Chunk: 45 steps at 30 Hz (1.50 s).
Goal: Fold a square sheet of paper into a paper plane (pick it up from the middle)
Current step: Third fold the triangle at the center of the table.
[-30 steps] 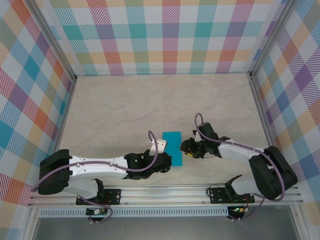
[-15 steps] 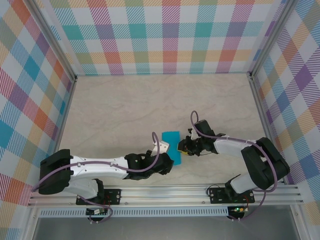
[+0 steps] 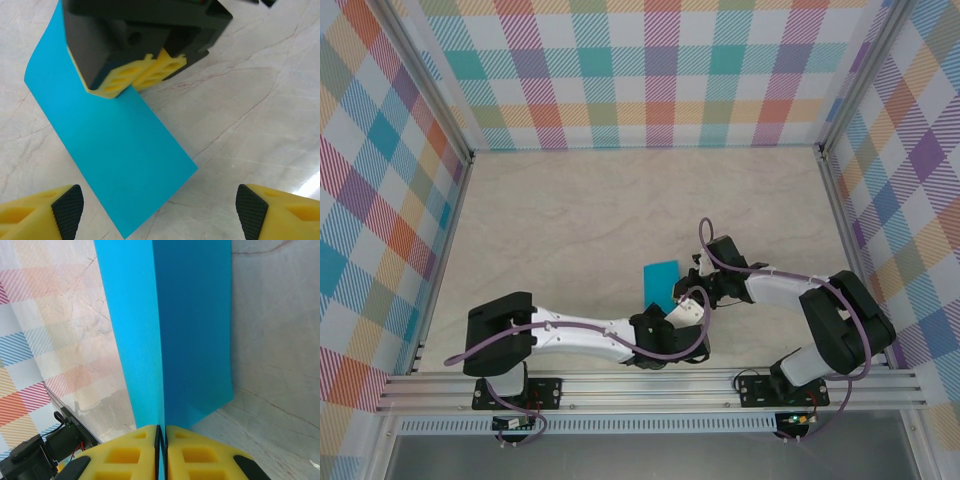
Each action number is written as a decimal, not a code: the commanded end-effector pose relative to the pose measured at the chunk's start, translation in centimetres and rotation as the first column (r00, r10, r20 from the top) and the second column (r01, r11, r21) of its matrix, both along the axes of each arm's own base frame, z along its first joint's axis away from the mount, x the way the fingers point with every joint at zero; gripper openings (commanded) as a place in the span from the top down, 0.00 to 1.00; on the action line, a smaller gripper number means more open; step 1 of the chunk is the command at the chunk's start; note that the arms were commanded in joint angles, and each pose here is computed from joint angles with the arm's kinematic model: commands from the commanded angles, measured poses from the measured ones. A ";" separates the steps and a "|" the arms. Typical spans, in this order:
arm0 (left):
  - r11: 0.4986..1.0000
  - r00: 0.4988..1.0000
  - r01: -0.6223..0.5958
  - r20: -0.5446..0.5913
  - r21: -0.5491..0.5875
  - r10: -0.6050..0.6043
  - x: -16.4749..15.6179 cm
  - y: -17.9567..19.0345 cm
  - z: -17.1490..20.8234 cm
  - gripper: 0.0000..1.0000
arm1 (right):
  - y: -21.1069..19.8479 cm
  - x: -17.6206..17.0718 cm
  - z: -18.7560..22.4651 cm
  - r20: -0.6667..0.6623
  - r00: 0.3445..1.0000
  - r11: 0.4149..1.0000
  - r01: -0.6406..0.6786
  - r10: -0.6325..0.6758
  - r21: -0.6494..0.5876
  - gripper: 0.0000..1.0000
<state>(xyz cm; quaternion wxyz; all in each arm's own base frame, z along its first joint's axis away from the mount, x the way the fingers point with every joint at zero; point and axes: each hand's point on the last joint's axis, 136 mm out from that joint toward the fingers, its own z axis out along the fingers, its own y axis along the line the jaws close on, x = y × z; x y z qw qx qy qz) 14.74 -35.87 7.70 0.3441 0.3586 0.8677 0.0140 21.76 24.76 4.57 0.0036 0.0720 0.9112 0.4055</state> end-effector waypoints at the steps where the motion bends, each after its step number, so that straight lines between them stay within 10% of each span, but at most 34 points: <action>1: 0.998 0.997 0.002 0.073 0.069 -0.007 0.5 0.1 0.2 0.18 | 0.3 0.3 0.6 0.007 1.000 1.000 -0.022 0.022 0.012 0.88; 6: 0.996 0.994 -0.014 0.109 0.086 0.005 1.2 -0.7 0.0 0.24 | 0.3 0.3 0.4 -0.004 1.000 1.000 -0.021 0.021 0.010 0.87; 26: 0.998 0.994 -0.027 0.103 0.056 0.022 1.5 0.1 0.2 1.00 | -0.3 0.1 0.1 -0.012 1.000 1.000 -0.020 0.020 -0.020 0.84; 34: 0.997 0.999 0.014 -0.044 -0.073 -0.017 1.0 0.4 0.0 1.00 | -4.3 0.6 0.2 0.052 0.997 0.972 0.072 -0.062 -0.222 0.74; 45: 0.965 0.968 0.032 -0.231 -0.259 -0.094 0.9 1.0 0.3 1.00 | -0.6 2.9 5.1 0.160 0.984 0.995 -0.063 0.074 -0.072 0.89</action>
